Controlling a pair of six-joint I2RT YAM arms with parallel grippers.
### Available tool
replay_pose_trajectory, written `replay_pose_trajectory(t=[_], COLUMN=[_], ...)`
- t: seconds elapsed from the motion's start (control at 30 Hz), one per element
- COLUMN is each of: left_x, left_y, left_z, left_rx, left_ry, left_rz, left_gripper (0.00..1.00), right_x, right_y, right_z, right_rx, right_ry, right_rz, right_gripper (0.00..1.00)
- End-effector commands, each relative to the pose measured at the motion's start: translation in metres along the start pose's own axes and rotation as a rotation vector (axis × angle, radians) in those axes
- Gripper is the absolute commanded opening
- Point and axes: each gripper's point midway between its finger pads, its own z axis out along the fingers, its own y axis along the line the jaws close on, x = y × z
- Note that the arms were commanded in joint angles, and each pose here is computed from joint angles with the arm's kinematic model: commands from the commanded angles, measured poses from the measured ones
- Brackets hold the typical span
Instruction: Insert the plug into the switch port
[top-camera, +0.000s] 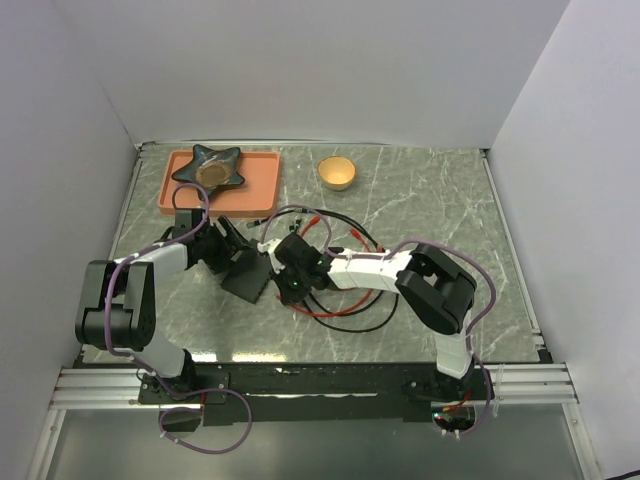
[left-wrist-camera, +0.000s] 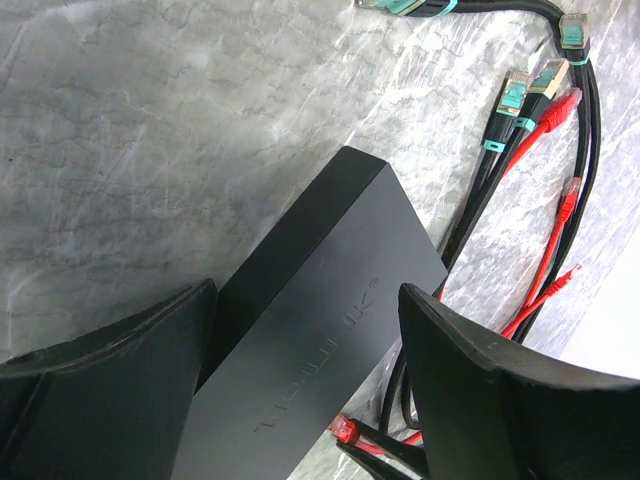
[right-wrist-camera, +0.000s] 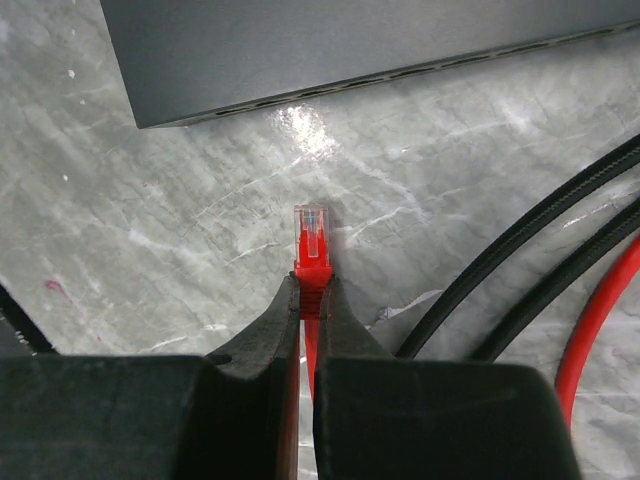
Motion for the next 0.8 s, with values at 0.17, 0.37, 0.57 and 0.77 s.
replay_pose_trajectory(t=[0.17,0.37,0.57,0.77], left_x=[0.027,0.035,0.037,0.036], left_y=[0.018,0.018,0.015,0.017], left_z=[-0.003,-0.002,-0.005,-0.005], left_rx=[-0.055,-0.034,-0.018,-0.026], left_ry=[0.098,0.131,0.137,0.130], left_rz=[-0.043,-0.059,-0.065,-0.076], left_gripper=[0.81,0.81,0.81,0.82], right_x=[-0.034,-0.038,-0.045,-0.044], right_y=[-0.002,-0.004,0.004,0.009], right_z=[0.003,0.005,0.011,0.012], right_rx=[0.116,0.144,0.127,0.116], right_ry=[-0.120,-0.144,-0.148,-0.145], right_rz=[-0.100,-0.123,-0.146,-0.162], right_gripper=[0.00,0.00,0.00,0.00])
